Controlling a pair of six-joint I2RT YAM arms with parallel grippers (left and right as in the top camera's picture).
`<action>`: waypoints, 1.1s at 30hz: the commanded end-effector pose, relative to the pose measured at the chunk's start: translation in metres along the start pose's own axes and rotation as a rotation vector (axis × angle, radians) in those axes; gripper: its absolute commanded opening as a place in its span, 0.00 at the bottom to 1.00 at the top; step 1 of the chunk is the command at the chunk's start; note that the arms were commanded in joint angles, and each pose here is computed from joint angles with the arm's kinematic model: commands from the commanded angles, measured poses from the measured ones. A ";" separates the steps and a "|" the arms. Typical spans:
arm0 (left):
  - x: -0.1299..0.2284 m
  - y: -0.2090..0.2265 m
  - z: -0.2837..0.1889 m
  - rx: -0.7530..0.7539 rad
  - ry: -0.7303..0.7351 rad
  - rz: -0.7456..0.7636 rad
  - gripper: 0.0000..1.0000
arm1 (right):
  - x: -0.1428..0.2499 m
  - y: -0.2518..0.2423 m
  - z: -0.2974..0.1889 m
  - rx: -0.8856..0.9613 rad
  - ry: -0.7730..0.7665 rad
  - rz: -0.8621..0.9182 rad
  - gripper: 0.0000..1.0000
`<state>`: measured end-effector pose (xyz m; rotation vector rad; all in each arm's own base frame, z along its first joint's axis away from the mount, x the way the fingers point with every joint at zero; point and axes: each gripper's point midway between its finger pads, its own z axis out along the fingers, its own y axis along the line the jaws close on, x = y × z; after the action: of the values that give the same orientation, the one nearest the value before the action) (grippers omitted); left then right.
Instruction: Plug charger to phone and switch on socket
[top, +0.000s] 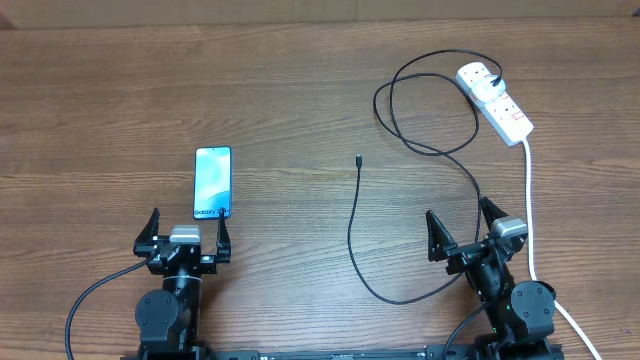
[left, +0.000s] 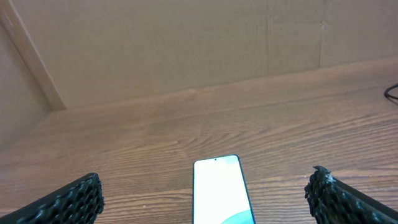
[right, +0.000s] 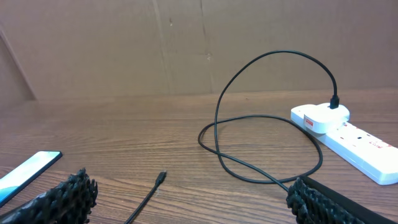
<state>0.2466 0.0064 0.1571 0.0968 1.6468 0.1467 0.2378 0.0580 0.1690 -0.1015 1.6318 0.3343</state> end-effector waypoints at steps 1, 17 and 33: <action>-0.019 0.003 -0.004 -0.002 -0.039 -0.050 1.00 | -0.002 -0.002 -0.001 0.012 -0.014 0.001 1.00; -0.061 0.008 -0.017 0.016 0.025 -0.049 1.00 | -0.002 -0.002 -0.001 0.012 -0.014 0.001 1.00; -0.063 0.005 -0.016 0.036 0.044 -0.048 1.00 | -0.002 -0.002 -0.001 0.012 -0.014 0.001 1.00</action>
<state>0.2372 0.0044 0.2084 0.0860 1.7196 0.1122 0.2378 0.0579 0.1690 -0.1009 1.6318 0.3342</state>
